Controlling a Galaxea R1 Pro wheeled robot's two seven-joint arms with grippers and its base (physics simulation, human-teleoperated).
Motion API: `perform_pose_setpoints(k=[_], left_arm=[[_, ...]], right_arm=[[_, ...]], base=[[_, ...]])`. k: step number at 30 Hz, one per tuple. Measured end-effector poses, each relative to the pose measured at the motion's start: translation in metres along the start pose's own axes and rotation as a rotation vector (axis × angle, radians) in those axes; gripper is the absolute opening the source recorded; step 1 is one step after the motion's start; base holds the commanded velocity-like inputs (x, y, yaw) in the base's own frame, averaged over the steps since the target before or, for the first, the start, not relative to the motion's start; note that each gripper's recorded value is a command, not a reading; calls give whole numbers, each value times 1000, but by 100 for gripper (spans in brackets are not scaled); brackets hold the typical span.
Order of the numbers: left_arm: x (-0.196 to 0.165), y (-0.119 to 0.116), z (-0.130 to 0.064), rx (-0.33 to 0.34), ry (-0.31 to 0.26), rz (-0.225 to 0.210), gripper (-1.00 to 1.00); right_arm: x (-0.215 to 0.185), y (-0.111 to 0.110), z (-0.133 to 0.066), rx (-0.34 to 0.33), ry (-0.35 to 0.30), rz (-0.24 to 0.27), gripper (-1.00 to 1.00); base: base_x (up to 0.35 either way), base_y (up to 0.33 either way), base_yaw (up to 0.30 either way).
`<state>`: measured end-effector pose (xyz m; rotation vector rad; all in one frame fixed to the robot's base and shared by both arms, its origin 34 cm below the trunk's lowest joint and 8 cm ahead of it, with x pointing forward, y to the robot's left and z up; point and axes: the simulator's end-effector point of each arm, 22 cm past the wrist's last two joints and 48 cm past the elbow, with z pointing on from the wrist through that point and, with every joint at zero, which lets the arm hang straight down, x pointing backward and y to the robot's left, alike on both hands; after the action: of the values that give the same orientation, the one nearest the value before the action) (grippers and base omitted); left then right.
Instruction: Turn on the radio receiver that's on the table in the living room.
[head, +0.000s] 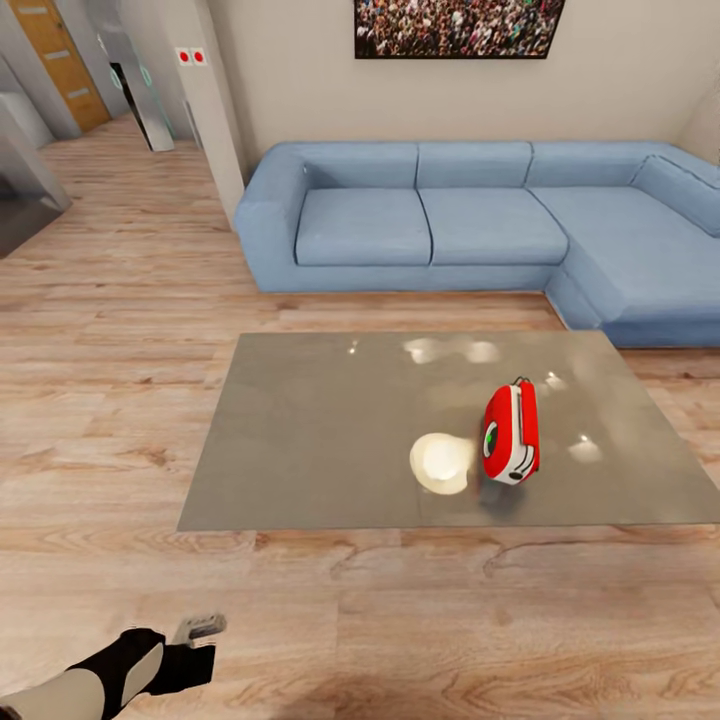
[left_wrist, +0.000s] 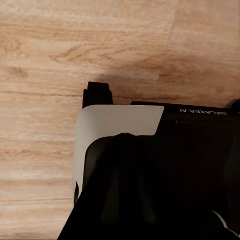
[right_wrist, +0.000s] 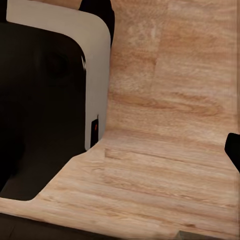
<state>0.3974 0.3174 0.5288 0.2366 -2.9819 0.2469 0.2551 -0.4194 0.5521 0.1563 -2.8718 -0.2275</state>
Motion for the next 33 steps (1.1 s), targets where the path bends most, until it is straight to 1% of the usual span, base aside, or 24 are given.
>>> perform_pose_setpoints(k=[2, 8, 11, 13, 15, 19, 22, 26, 28, 30, 33], left_arm=[[7, -1, 3, -7, 3, 8, -100], [31, -3, 9, -17, 8, 19, -100], [45, 0, 11, -20, 19, 19, -100], [75, 7, 15, -29, 43, 21, -100], [92, 10, 18, -32, 33, 26, -100], [113, 15, 20, -38, 31, 30, -100], [135, 18, 21, -43, 47, 31, -100], [161, 17, 23, -41, 58, 32, -100], [174, 11, 25, -33, 65, 33, -100], [194, -2, 28, -17, 80, 33, -100], [211, -16, 31, 1, 91, 32, -100]], right_arm=[[9, 3, 3, 7, 5, -3, 100], [47, 31, 21, 4, 11, -30, 100], [55, 38, 26, 18, 8, -36, 100], [65, 44, 30, 37, 8, -43, 100], [71, 54, 34, 34, 3, -49, 100], [80, 55, 36, 59, -3, -55, 100], [88, 53, 36, 78, -8, -60, 100], [98, 53, 36, 84, -9, -63, 100], [101, 54, 36, 85, -11, -64, 100], [110, 55, 36, 86, -8, -65, 100], [115, 53, 36, 94, -13, -67, 100]], base=[[0, 0, 0], [0, 0, 0], [0, 0, 0], [0, 0, 0], [0, 0, 0], [0, 0, 0], [0, 0, 0], [0, 0, 0], [0, 0, 0], [0, 0, 0], [0, 0, 0]])
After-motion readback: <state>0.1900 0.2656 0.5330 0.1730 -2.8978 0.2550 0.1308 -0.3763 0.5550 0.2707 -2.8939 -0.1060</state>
